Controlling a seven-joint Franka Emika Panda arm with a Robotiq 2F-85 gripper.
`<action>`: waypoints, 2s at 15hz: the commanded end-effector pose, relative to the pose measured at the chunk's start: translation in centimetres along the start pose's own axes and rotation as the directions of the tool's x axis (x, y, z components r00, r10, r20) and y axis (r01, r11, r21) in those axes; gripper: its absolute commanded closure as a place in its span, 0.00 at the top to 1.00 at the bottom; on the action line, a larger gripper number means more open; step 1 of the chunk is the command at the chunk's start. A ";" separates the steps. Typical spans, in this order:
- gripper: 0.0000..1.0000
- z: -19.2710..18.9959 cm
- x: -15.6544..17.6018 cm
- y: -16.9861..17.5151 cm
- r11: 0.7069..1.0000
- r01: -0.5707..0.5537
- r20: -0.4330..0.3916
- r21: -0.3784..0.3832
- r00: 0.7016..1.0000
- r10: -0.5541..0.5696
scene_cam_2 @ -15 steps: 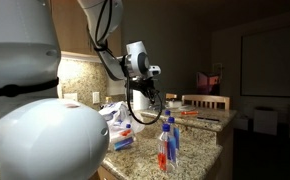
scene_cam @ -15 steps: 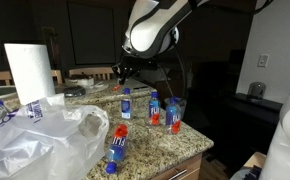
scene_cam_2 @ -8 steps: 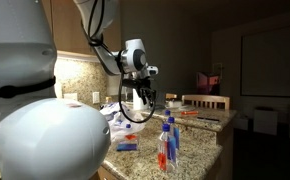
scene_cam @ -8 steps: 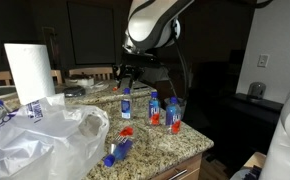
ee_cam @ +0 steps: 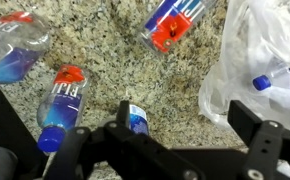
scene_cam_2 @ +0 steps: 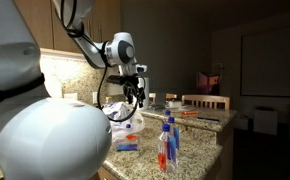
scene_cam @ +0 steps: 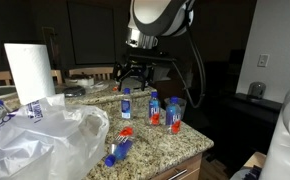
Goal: Pick up the bottles from the counter and put them in the plastic
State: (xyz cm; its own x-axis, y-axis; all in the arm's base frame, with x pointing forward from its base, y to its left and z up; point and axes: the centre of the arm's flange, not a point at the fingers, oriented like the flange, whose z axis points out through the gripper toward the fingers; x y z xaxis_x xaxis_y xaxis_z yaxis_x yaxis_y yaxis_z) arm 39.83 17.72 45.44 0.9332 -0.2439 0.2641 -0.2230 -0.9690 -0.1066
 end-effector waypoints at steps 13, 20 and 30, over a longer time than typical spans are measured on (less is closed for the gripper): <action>1.00 11.0 -13.6 -0.9 0.909 -0.412 0.324 -0.058 0.854 0.408; 1.00 16.1 -13.2 -2.6 0.704 -0.703 0.450 0.101 0.664 0.597; 1.00 20.8 -12.4 -2.4 0.617 -0.785 0.569 0.053 0.532 0.628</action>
State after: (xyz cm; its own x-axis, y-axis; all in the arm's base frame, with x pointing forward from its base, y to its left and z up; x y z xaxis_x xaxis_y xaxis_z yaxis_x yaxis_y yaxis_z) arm 34.11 24.24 24.68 0.5199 -0.7197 -0.4601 -0.8527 -0.4047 -0.3305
